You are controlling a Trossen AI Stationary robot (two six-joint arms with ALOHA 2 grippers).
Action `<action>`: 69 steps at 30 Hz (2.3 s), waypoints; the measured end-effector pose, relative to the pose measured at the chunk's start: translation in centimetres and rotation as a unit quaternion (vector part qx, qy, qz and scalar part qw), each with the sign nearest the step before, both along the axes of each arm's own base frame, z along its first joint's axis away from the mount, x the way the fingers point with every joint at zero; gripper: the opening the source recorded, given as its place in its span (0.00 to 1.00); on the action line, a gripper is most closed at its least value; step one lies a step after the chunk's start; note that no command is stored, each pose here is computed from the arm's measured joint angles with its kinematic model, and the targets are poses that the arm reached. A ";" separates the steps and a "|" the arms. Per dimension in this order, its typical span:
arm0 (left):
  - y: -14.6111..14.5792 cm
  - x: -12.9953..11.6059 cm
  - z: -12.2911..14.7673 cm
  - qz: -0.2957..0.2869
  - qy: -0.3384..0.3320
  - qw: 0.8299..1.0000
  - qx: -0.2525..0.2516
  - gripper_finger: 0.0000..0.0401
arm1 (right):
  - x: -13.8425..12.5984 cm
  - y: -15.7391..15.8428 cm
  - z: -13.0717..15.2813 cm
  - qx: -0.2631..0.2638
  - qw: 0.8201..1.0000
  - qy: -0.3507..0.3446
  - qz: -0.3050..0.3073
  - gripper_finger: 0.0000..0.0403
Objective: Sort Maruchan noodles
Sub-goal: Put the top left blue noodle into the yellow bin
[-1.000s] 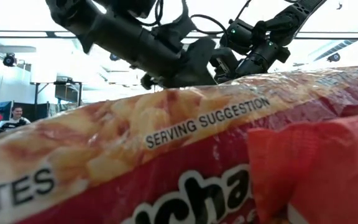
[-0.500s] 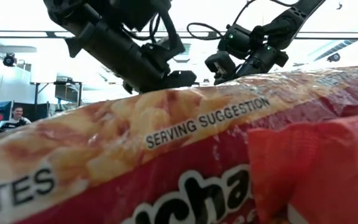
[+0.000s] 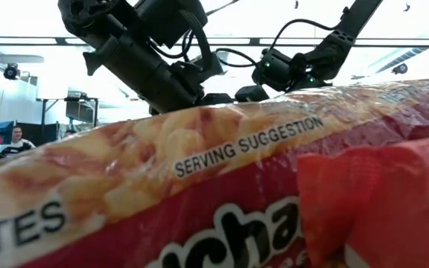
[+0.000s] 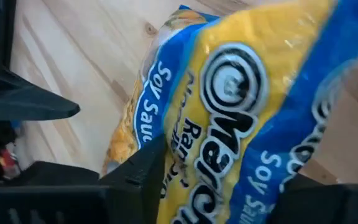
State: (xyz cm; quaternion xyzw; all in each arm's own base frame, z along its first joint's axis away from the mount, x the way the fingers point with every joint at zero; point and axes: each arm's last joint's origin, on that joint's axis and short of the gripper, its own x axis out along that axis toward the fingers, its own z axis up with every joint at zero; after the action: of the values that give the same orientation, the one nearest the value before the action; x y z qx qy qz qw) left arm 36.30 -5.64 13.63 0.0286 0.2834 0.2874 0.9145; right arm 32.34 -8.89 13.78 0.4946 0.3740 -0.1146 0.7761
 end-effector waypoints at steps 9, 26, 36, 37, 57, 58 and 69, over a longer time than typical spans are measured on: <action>0.8 -1.3 -1.7 0.007 0.003 0.999 -0.043 0.49 | 0.0 0.0 0.2 -0.031 0.999 -0.013 0.029 0.09; 0.9 -1.8 -1.4 0.019 -0.039 0.997 -0.067 0.49 | 2.0 -0.6 4.2 -0.153 0.977 -0.054 0.139 0.02; 1.1 -2.9 3.1 0.009 -0.068 0.997 -0.039 0.49 | 3.9 -3.6 11.2 -0.329 0.932 -0.029 0.151 0.02; 1.3 -3.3 3.5 0.020 -0.065 0.997 -0.029 0.49 | 4.0 -4.0 11.8 -0.335 0.930 -0.035 0.147 0.02; 3.6 -12.7 3.5 0.321 -0.028 0.946 0.031 0.49 | 7.9 -8.8 12.8 -0.454 0.872 -0.141 0.115 0.02; 3.7 -13.1 3.3 0.330 -0.026 0.943 0.028 0.49 | 8.5 -9.0 12.6 -0.456 0.871 -0.142 0.116 0.02; 4.0 -15.3 2.9 0.373 0.024 0.927 0.022 0.49 | 14.4 -12.2 12.0 -0.525 0.822 -0.158 0.151 0.02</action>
State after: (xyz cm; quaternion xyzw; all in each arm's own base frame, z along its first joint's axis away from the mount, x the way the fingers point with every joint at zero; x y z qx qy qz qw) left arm 20.97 -1.59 16.50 -0.0526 0.2890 0.6129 0.7335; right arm 46.78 -21.14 25.80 -0.0395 0.1999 -0.0954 0.9744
